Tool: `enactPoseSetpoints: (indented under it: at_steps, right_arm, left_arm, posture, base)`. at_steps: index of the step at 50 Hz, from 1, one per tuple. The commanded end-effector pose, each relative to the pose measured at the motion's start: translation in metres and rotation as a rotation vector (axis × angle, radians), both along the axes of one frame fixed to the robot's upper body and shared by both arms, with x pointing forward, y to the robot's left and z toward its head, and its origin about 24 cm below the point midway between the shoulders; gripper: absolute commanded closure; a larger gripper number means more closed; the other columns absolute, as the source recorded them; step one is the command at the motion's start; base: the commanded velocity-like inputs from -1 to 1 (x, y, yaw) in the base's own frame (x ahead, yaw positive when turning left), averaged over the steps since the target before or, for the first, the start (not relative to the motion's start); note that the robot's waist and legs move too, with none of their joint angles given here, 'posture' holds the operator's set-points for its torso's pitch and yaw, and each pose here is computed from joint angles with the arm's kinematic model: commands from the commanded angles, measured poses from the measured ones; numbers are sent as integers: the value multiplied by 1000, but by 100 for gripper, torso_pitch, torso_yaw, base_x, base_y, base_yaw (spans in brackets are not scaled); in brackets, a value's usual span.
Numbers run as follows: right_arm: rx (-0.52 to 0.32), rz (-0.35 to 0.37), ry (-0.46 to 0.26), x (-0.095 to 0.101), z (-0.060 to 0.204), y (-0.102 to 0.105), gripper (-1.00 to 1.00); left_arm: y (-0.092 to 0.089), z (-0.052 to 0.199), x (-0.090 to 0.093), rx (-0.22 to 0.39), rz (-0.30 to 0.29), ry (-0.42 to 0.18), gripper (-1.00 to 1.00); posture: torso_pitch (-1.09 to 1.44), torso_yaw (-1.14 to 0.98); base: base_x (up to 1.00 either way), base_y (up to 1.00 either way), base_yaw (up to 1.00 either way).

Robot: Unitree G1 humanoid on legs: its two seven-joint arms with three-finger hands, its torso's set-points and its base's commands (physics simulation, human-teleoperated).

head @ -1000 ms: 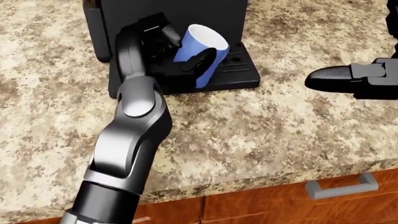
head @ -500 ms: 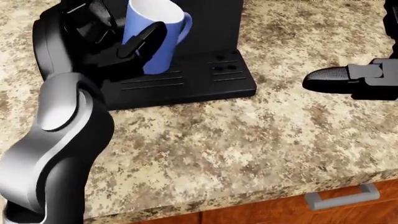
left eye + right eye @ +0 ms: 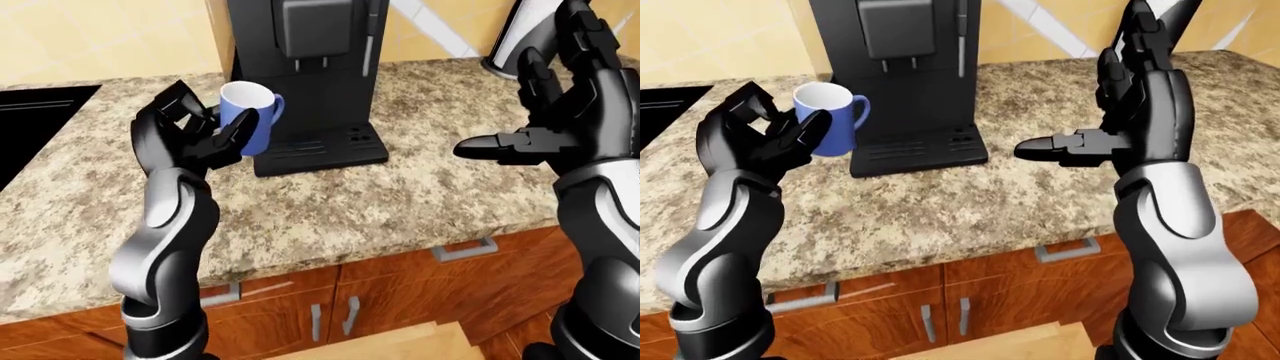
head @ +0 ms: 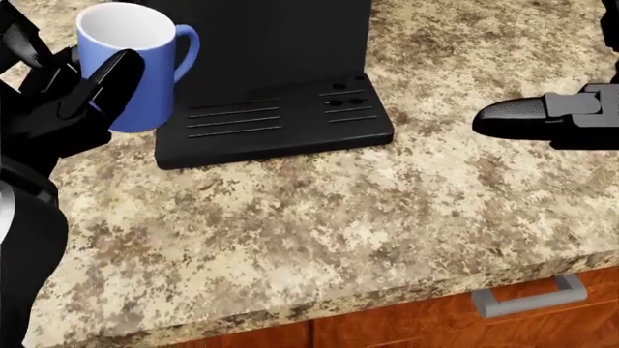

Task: Pick the mug from under the coffee machine dispenser and place it on the counter.

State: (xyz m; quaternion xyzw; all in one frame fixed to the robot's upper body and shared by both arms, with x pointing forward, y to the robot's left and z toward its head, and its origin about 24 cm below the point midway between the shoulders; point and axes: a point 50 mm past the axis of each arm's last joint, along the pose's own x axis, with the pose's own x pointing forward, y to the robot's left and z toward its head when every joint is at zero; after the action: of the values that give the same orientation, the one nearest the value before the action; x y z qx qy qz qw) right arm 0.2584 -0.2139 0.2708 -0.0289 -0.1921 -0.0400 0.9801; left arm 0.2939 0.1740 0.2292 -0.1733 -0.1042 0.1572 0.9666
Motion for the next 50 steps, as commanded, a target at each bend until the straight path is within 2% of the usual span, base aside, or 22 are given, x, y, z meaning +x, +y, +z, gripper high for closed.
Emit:
enactPoseSetpoints:
  at_steps: [1, 10, 22, 38, 50]
  right_arm:
    - [-13, -6, -76, -6, 13, 0, -100]
    - [-17, -5, -75, -6, 12, 0, -100]
    - [-18, -3, -76, -6, 12, 1, -100]
    - [-22, -3, -81, -6, 16, 1, -100]
    - [-25, -2, -79, -7, 15, 1, -100]
  left_arm:
    - [4, 17, -6, -2, -4, -111, 100]
    - [21, -2, 4, -2, 45, -110, 100]
    - [32, -28, 13, -9, 74, -102, 100]
    - [45, -22, 7, -9, 119, -142, 100]
    - [60, -32, 3, -10, 165, -124, 100]
  posture:
    - [0, 0]
    - [0, 0]
    - [0, 0]
    - [0, 0]
    - [0, 0]
  base:
    - [0, 0, 0]
    - [0, 0, 0]
    - [0, 0, 0]
    - [0, 0, 0]
    - [0, 0, 0]
